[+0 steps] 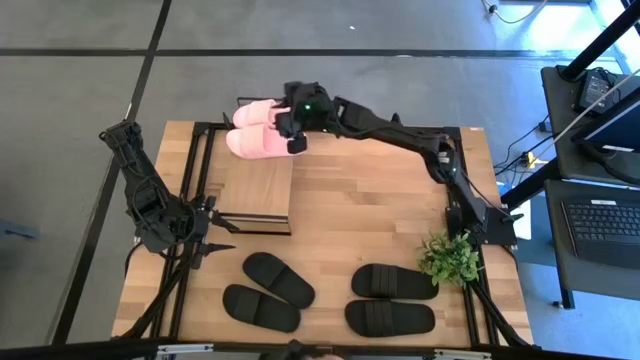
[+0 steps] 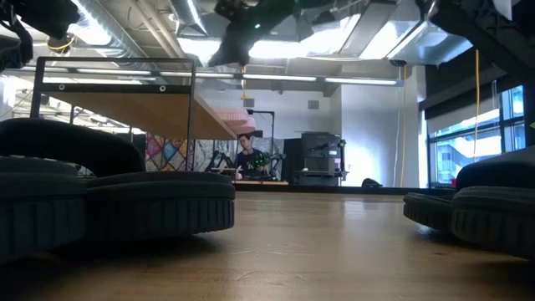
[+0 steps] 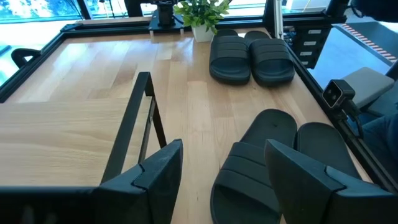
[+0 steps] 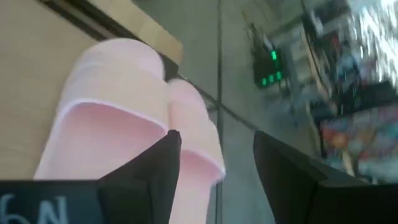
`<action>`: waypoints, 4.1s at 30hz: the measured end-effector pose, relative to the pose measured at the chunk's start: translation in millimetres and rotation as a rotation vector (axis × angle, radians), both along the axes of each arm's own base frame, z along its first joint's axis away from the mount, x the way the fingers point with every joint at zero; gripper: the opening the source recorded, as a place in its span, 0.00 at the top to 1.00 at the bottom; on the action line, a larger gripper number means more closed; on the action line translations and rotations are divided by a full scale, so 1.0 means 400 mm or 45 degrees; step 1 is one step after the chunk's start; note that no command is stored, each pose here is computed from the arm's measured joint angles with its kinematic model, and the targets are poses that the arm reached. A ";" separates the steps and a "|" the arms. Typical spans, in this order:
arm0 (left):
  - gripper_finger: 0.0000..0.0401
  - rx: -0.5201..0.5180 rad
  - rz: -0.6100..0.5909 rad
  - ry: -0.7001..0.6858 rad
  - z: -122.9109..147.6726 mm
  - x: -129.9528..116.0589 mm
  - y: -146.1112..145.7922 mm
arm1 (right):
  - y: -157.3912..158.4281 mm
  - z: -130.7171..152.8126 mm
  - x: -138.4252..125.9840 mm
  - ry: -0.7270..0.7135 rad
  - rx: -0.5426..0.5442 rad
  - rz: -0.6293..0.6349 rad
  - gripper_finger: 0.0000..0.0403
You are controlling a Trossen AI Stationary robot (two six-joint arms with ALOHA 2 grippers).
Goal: Pick and place slides into the shelf
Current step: Put the pink slide on the shelf
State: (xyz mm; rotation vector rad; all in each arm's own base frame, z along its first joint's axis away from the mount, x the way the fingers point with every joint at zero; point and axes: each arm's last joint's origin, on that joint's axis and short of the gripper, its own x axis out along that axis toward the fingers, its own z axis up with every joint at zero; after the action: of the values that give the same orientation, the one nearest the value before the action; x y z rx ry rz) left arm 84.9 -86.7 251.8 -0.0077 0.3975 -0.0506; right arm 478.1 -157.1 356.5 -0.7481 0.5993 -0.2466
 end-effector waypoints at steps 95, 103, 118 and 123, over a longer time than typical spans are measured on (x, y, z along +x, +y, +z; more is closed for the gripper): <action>0.46 0.014 -0.013 0.017 -0.013 0.000 -0.001 | 0.145 -0.285 -0.218 0.239 -0.467 0.146 0.30; 0.46 0.014 -0.012 0.017 -0.013 0.000 -0.001 | 0.145 -0.286 -0.214 0.265 -0.557 0.223 0.34; 0.46 0.072 -0.036 0.014 -0.013 0.000 -0.001 | 0.120 -0.374 -0.151 0.257 -0.792 0.220 0.34; 0.46 0.073 -0.036 0.014 -0.013 0.000 0.000 | 0.107 -0.389 -0.151 0.278 -0.782 0.210 0.35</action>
State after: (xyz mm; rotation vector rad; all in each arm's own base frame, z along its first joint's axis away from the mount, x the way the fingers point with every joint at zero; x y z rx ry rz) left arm 84.8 -86.9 246.7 0.0543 0.4098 -0.0673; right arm 417.6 -114.1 200.7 -1.4249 0.6704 -0.1973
